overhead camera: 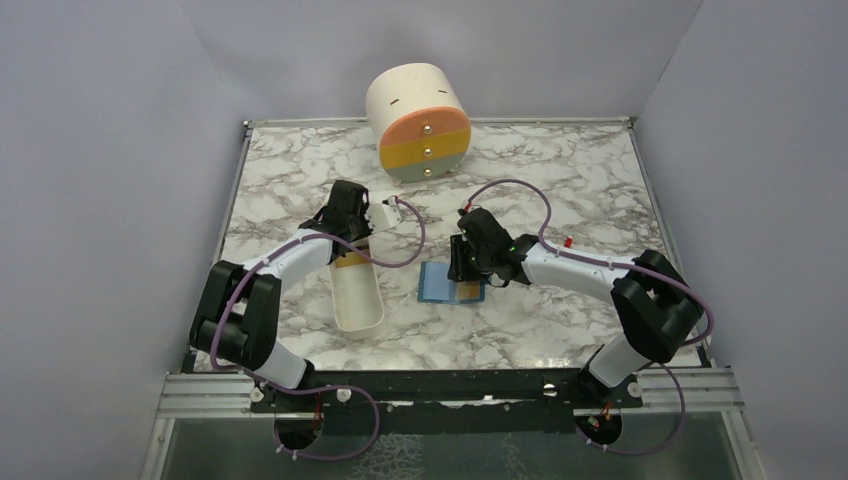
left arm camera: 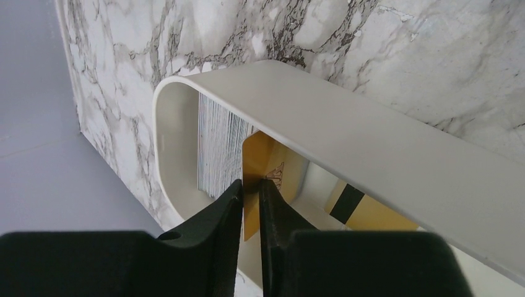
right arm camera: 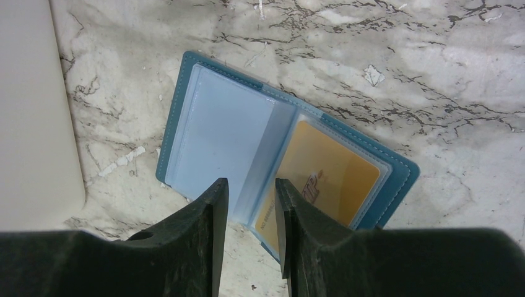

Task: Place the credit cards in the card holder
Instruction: Pick up the credit card from the storage box, then insert the credit card into the card holder.

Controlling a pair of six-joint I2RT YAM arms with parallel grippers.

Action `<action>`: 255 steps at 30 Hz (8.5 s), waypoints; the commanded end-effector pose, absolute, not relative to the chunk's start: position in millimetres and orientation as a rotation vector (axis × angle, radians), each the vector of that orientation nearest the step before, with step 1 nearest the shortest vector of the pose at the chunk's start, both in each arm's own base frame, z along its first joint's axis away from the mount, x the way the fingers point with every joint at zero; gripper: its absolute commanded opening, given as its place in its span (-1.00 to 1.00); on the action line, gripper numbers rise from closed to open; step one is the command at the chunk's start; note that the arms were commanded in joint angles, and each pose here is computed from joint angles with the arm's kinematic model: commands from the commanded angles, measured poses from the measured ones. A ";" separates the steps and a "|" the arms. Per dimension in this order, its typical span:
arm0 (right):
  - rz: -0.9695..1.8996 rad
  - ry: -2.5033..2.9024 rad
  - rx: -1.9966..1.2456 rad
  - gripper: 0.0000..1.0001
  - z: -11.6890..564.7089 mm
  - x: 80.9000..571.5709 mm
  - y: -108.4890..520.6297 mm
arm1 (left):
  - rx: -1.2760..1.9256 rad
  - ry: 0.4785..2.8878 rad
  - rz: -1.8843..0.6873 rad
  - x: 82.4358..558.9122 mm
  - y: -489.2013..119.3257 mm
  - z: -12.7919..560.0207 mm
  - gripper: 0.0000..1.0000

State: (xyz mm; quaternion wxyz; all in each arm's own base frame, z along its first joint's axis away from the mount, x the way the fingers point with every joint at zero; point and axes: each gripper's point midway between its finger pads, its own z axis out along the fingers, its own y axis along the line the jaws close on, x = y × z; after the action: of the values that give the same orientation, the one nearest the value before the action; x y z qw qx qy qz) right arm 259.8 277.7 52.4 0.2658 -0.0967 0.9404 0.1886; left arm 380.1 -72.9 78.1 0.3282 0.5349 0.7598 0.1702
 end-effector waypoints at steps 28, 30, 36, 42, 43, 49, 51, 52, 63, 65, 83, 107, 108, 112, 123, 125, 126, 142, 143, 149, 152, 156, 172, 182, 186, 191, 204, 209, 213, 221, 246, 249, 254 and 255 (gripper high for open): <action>0.680 2.380 -0.250 -0.31 111.5 255.9 282.9 | 1.011 1.951 0.134 347.7 -107.8 189.1 -1.00; 0.739 2.332 -0.236 -0.31 122.7 255.8 287.1 | 0.970 1.913 0.049 339.6 -117.7 204.0 -1.00; 0.967 2.144 -0.288 -0.30 161.4 243.4 302.2 | 0.807 1.869 -0.271 309.0 -148.7 231.8 -1.00; 1.263 1.992 -0.366 -0.26 216.8 215.4 322.5 | 0.695 1.938 -0.596 278.6 -178.5 236.8 -1.00; 1.307 1.966 -0.377 -0.25 224.2 211.3 325.4 | 0.704 1.929 -0.677 271.0 -187.2 240.2 -1.00; 1.398 1.915 -0.329 -0.07 248.6 202.8 324.0 | 0.697 1.863 -1.075 229.9 -222.1 260.8 -1.00; 1.388 1.895 -0.310 0.01 250.0 204.5 320.9 | 0.685 1.870 -1.144 221.9 -225.8 263.3 -1.00; 1.377 1.891 -0.306 0.06 248.9 205.5 319.7 | 0.678 1.880 -1.175 218.3 -227.3 262.7 -1.00; 1.435 1.846 -0.328 0.15 254.2 203.1 326.0 | 0.656 1.874 -1.419 192.4 -238.8 267.9 -1.00; 1.438 1.856 -0.323 0.15 251.4 203.0 326.5 | 0.659 1.870 -1.441 189.8 -239.6 269.1 -1.00; 1.500 1.797 -0.332 -0.74 249.5 195.8 326.6 | 0.562 1.897 -1.536 189.7 -243.9 256.4 -1.00; 1.095 2.146 -0.279 -0.98 170.5 227.9 296.5 | 0.336 2.048 -1.121 238.0 -216.7 206.6 0.57; 1.080 2.168 -0.270 -0.98 164.1 230.3 292.7 | 0.338 2.049 -1.114 239.7 -217.2 206.1 0.57; 1.051 2.237 -0.220 -0.98 141.2 240.2 277.1 | 0.368 2.053 -1.073 243.5 -221.2 203.6 0.57; 1.061 2.334 -0.127 -0.98 103.1 257.1 256.4 | 0.408 2.187 -0.839 263.3 -240.3 165.9 0.25; 1.062 2.344 -0.109 -0.98 95.3 258.3 255.4 | 0.413 2.224 -0.823 264.3 -246.0 154.7 0.22; 1.057 2.359 -0.089 -0.98 87.8 258.2 253.3 | 0.421 2.239 -0.817 264.4 -248.9 150.3 0.19; 1.168 2.368 0.000 -0.98 67.4 265.1 234.1 | 0.392 2.421 -0.743 271.7 -261.3 89.5 -0.17; 1.172 2.367 -0.001 -0.98 68.1 266.3 234.5 | 0.398 2.427 -0.742 271.4 -262.5 87.1 -0.18; 1.251 2.348 -0.004 -0.98 76.2 265.8 241.0 | 0.448 2.467 -0.758 261.6 -273.3 73.6 -0.37; 1.260 2.344 0.004 -0.98 77.1 267.0 241.8 | 0.461 2.493 -0.743 256.2 -274.0 63.1 -0.40; 1.257 2.362 0.014 -0.98 71.9 268.7 242.3 | 0.477 2.522 -0.716 251.5 -273.8 49.3 -0.45; 1.203 2.411 0.026 -0.98 51.3 268.3 237.4 | 0.551 2.589 -0.646 233.2 -268.2 18.3 -0.95; 1.211 2.458 -0.004 -0.98 40.1 261.3 237.9 | 0.531 2.564 -0.641 233.1 -265.9 20.4 -0.98; 1.192 2.475 0.012 -0.98 37.2 261.6 236.4 | 0.521 2.565 -0.642 230.9 -264.5 20.1 -0.98; 1.214 2.479 0.002 -0.98 35.2 259.5 238.4 | 0.535 2.561 -0.664 227.4 -267.9 18.8 -1.00; 1.220 2.517 0.001 -0.98 28.8 256.2 240.0 | 0.516 2.546 -0.644 227.4 -265.7 17.2 -1.00; 1.230 2.516 -0.006 -0.98 29.8 255.4 242.5 | 0.517 2.544 -0.656 227.6 -268.3 17.6 -1.00; 1.254 2.520 -0.033 -0.98 30.0 254.1 247.0 | 0.517 2.539 -0.659 227.6 -269.5 18.4 -1.00; 1.274 2.524 -0.041 -0.98 30.1 255.8 251.3 | 0.517 2.537 -0.655 225.7 -268.1 19.2 -1.00; 1.009 2.594 -0.050 -0.24 32.0 253.2 245.0 | 0.514 2.538 -0.721 216.7 -281.2 23.9 -1.00; 1.004 2.595 -0.060 -0.29 32.3 252.8 246.5 | 0.521 2.538 -0.731 215.5 -282.1 24.7 -1.00; 1.036 2.584 -0.087 -0.43 34.5 252.0 256.2 | 0.522 2.537 -0.730 216.6 -283.0 24.9 -1.00; 1.040 2.583 -0.091 -0.44 35.4 252.5 258.6 | 0.521 2.538 -0.735 216.7 -283.8 24.7 -1.00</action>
State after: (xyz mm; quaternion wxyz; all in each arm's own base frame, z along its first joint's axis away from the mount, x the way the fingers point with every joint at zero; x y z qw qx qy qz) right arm 247.5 252.6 31.5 0.1666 -0.0221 0.9125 0.3730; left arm 223.4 -281.1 24.9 0.2316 0.1834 0.9205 -0.2558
